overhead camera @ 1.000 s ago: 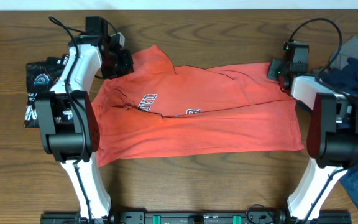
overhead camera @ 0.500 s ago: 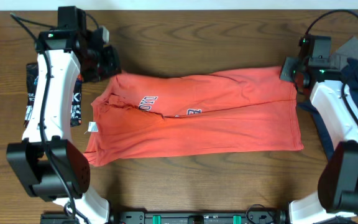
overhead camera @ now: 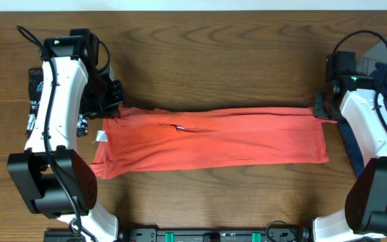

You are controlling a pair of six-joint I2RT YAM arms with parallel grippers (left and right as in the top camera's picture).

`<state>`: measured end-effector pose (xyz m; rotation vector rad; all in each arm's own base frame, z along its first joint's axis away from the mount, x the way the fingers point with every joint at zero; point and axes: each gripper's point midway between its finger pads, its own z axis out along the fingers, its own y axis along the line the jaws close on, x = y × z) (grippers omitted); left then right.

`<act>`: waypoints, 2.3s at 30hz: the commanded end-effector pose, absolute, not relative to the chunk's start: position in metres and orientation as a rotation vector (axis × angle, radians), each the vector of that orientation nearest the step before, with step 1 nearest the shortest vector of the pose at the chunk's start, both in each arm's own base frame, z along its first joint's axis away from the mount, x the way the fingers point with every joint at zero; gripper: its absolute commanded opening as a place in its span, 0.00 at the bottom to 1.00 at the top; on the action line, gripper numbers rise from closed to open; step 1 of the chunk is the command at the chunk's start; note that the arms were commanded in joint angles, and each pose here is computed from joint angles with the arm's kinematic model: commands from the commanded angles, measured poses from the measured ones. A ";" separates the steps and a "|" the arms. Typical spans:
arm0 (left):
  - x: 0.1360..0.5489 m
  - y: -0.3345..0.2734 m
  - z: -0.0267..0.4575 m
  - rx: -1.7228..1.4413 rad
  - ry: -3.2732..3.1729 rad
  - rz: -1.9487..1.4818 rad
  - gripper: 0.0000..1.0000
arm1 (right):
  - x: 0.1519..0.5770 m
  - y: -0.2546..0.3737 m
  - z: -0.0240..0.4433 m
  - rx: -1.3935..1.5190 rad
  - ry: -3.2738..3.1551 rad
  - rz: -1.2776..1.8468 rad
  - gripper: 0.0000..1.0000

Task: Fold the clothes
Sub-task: 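Fold the top edge down toward the bottom with both grippers, then carry the strip's right end leftward with the right gripper, folding it over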

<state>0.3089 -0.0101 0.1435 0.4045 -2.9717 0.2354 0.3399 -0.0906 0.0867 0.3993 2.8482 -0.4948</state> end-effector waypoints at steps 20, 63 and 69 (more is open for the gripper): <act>0.230 0.001 0.101 0.387 -2.672 0.094 0.06 | 0.306 -0.090 0.080 0.379 2.979 -0.512 0.09; 0.287 -0.061 0.127 0.193 -3.032 0.426 0.51 | 0.260 -0.076 -0.010 0.434 3.355 0.077 0.75; 0.286 -0.061 0.127 0.193 -3.026 0.424 0.51 | 0.261 -0.065 -0.024 0.412 3.376 0.197 0.56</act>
